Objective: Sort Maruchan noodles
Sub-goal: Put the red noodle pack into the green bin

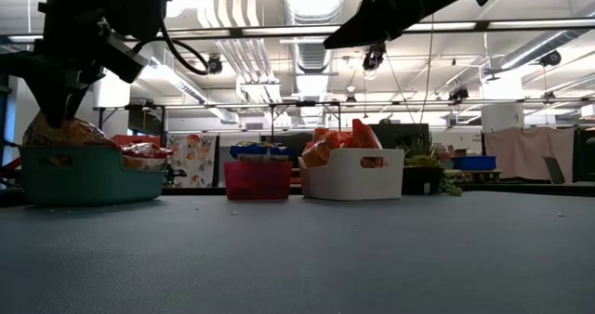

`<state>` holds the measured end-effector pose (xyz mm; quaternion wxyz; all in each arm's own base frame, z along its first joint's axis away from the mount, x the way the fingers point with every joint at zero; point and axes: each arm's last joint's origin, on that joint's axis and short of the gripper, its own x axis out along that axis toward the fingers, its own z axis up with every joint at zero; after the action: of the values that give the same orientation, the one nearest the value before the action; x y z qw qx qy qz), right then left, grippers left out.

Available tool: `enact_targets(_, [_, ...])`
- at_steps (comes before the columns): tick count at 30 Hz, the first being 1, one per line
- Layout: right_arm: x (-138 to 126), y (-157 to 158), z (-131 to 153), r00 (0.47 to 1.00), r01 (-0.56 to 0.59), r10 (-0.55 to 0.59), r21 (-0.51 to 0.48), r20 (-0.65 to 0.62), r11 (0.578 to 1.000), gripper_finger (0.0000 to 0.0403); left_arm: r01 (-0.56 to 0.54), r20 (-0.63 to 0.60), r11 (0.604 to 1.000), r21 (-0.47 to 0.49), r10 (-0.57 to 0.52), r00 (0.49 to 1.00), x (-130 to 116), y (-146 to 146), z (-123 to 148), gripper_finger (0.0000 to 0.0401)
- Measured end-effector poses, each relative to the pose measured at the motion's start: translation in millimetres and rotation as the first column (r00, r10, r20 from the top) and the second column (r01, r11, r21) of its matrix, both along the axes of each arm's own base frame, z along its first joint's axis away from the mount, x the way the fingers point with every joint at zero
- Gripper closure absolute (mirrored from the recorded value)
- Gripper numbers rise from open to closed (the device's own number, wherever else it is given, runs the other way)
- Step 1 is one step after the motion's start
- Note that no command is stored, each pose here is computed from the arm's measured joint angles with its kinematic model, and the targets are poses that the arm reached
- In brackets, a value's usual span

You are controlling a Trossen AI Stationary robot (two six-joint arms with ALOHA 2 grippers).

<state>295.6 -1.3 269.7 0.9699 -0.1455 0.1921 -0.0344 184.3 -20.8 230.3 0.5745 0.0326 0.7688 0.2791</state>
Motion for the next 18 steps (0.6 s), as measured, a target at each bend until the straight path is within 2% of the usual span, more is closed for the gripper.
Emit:
enact_targets(6, [0,0,0,1.000,0.000,0.000,0.000,0.000,1.000,0.0394,-0.014,0.033,1.000,0.007,0.014,0.999,3,0,5,0.0257])
enact_targets(11, [0,0,0,1.000,0.000,0.000,-0.001,0.000,1.000,0.0394,0.000,0.108,1.000,-0.011,0.002,0.994,13,-2,23,0.0251])
enact_targets(15, [-1,0,-4,1.000,-0.002,0.002,-0.004,-0.008,1.000,0.0394,0.017,0.224,1.000,-0.026,-0.011,0.975,25,-4,48,0.0238])
enact_targets(18, [-3,0,-10,1.000,-0.005,0.005,-0.007,-0.027,1.000,0.0394,0.048,0.359,0.999,0.006,-0.047,0.932,36,-8,68,0.0234])
